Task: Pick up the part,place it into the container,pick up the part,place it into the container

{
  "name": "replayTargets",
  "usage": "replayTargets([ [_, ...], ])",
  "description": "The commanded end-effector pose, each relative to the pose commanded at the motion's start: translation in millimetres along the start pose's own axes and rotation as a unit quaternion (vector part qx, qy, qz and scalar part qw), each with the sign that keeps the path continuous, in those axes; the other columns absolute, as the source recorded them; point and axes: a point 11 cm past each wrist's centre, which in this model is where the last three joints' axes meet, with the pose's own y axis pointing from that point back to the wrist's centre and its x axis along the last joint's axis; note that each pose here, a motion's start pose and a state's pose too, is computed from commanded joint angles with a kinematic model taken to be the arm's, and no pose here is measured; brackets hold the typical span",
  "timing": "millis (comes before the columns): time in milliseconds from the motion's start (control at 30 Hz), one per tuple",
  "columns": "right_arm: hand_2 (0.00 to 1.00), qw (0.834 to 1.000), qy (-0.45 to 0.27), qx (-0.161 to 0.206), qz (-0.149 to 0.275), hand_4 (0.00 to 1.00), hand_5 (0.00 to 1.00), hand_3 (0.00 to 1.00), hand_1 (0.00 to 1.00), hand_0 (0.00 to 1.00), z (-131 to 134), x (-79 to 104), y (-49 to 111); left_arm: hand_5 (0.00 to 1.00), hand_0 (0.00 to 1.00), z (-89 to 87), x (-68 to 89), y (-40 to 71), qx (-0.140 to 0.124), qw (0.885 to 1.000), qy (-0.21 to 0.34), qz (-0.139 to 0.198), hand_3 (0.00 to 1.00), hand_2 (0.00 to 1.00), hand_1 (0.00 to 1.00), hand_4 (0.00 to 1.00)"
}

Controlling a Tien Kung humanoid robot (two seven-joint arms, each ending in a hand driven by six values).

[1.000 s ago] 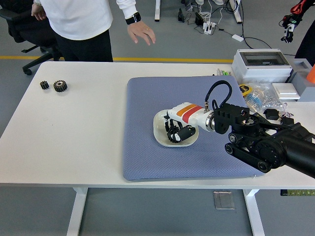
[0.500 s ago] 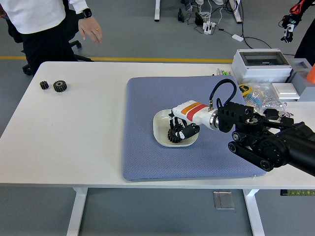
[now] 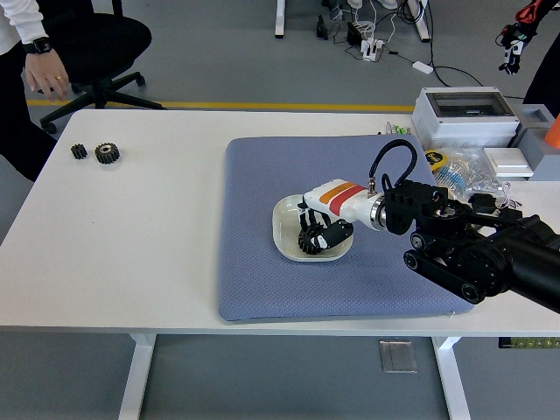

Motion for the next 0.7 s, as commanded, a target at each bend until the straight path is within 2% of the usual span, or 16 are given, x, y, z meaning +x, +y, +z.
replayTargets([
  [367, 0.534, 1.000, -0.001, 0.002, 0.001, 0.801, 0.287, 0.567, 0.379, 0.154, -1, 2.5, -0.1, 0.571, 0.603, 0.5, 0.0, 0.0, 0.000, 1.000, 0.000, 0.000, 0.562, 0.660, 0.568, 0.656],
  [400, 0.553, 1.000, -0.002, 0.003, 0.004, 0.835, 0.307, 0.609, 0.383, 0.156, -1, 4.8, 0.1, 0.571, 0.602, 0.5, 0.0, 0.0, 0.000, 1.000, 0.000, 0.000, 0.561, 0.658, 0.567, 0.656],
  [567, 0.553, 1.000, -0.001, 0.006, 0.019, 0.835, 0.307, 0.609, 0.383, 0.156, -2, 19.2, 1.4, 0.571, 0.602, -0.1, 0.6, -0.1, 0.000, 1.000, -0.001, 0.001, 0.561, 0.658, 0.567, 0.656],
  [600, 0.595, 1.000, 0.000, 0.005, 0.022, 0.892, 0.331, 0.684, 0.394, 0.148, -1, 23.4, 2.1, 0.572, 0.602, -0.4, 0.9, -0.2, 0.000, 1.000, -0.001, 0.001, 0.561, 0.658, 0.567, 0.655],
  [700, 0.595, 1.000, -0.004, -0.001, 0.026, 0.892, 0.331, 0.684, 0.394, 0.148, 1, 32.2, 4.5, 0.572, 0.602, -0.7, 1.7, -0.4, 0.001, 1.000, -0.002, 0.002, 0.561, 0.658, 0.567, 0.655],
])
